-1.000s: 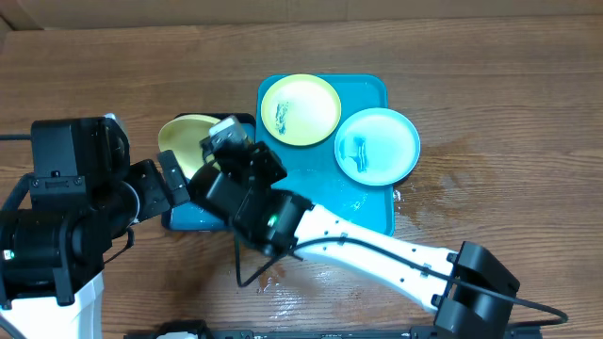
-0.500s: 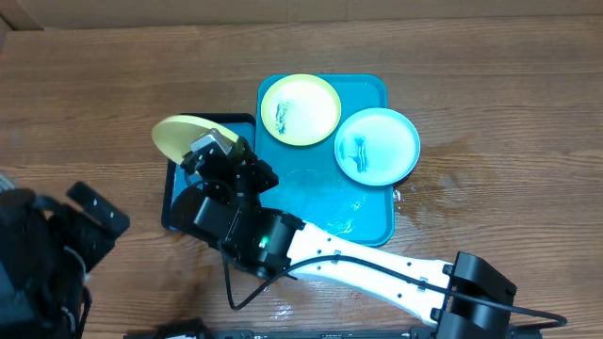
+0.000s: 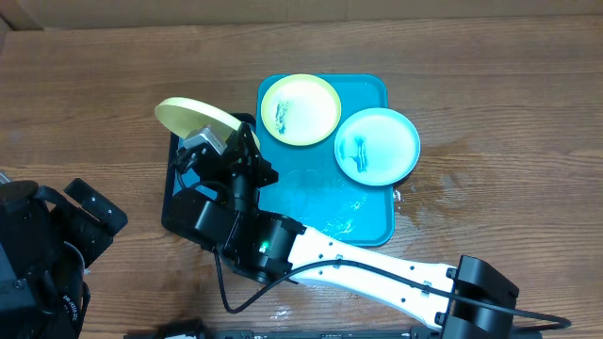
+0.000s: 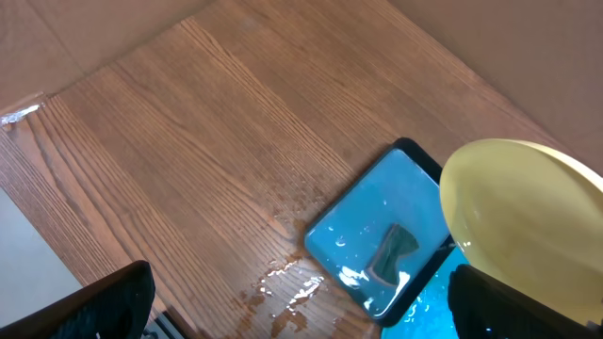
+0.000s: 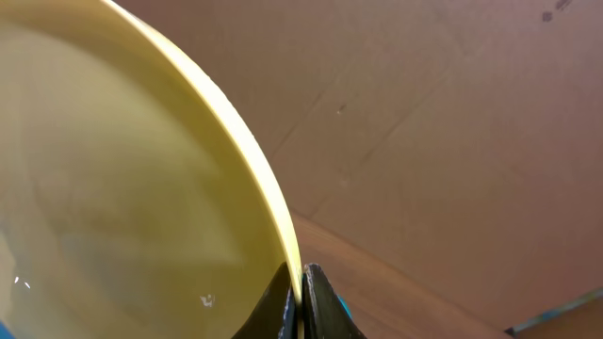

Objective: Clean dirty plates on tray and stack at the side

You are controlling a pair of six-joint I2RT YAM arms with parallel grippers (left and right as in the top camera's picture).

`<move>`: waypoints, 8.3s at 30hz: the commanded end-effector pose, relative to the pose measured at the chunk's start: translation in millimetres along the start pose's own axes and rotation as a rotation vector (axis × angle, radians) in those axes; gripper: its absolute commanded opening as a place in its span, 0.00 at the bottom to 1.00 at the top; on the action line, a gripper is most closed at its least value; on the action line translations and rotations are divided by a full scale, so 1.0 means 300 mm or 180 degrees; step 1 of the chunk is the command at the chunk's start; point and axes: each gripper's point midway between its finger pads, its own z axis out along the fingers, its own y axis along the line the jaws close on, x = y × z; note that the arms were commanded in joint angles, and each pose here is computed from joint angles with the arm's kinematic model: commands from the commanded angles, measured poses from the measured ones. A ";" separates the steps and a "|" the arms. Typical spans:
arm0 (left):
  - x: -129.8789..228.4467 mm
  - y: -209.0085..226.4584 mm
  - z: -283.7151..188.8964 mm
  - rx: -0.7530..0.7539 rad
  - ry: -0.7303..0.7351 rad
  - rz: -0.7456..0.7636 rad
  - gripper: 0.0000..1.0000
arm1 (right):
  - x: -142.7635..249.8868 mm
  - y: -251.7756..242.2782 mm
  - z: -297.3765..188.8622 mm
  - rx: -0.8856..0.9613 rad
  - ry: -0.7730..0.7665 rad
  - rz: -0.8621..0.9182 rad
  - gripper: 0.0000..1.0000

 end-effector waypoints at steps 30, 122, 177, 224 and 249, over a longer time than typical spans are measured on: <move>-0.008 0.013 0.000 -0.0069 -0.0036 -0.0067 1.00 | -0.105 -0.069 -0.027 -0.0065 -0.0157 0.0593 0.04; -0.008 0.013 0.001 -0.0070 -0.0035 -0.0066 1.00 | 1.070 -0.683 0.330 -0.1409 0.3174 0.3120 0.64; -0.008 0.013 0.001 -0.0069 -0.0036 -0.0067 1.00 | 1.031 -0.121 0.136 -0.1245 0.3243 0.2718 0.04; 0.797 -0.362 0.881 -0.0157 0.2671 0.1797 0.50 | 0.758 -0.333 0.077 -0.1501 0.2788 0.2400 0.47; 0.803 -0.408 0.966 -0.0291 0.2833 0.1792 0.04 | 0.841 -0.448 0.143 -0.0992 0.3009 0.2951 0.53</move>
